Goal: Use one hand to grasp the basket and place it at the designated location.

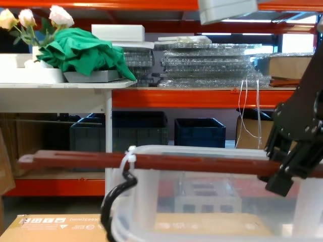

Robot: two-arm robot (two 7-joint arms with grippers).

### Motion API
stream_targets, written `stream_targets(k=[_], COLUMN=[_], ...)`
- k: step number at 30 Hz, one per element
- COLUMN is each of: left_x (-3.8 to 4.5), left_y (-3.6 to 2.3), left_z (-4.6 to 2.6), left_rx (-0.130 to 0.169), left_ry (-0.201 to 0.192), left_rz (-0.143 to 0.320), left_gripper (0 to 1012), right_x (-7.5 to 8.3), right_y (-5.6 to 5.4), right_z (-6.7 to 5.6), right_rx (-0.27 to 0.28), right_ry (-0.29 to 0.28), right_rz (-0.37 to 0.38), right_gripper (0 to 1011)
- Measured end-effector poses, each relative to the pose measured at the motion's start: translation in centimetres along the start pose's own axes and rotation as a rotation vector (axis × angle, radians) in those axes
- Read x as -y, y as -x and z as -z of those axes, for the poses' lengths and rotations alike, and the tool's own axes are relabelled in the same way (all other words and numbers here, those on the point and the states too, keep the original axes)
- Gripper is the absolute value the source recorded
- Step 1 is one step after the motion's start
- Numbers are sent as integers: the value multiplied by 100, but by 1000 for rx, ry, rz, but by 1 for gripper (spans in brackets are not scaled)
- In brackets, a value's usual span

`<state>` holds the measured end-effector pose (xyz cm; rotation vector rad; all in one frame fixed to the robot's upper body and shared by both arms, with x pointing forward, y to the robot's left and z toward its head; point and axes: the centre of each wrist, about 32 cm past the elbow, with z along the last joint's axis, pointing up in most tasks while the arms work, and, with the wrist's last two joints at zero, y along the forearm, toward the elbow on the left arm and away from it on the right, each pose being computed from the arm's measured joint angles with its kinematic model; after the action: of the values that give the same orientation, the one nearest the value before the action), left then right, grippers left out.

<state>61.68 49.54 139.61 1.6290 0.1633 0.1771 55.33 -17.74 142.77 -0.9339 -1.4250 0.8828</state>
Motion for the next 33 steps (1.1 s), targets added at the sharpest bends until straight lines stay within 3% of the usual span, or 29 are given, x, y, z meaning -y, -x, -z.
stream_targets(k=[21, 33], left_x=[0, 0], left_y=[0, 0], left_z=[-1, -1], left_rx=[0, 0], left_ry=[0, 0], left_rz=[0, 0], left_gripper=[0, 0], right_x=[-207, -391], right_y=[-44, -28], right_z=[-89, -53], right_rx=[-12, -47], right_ry=[6, 19], right_rz=[24, 5], right_gripper=[234, 234])
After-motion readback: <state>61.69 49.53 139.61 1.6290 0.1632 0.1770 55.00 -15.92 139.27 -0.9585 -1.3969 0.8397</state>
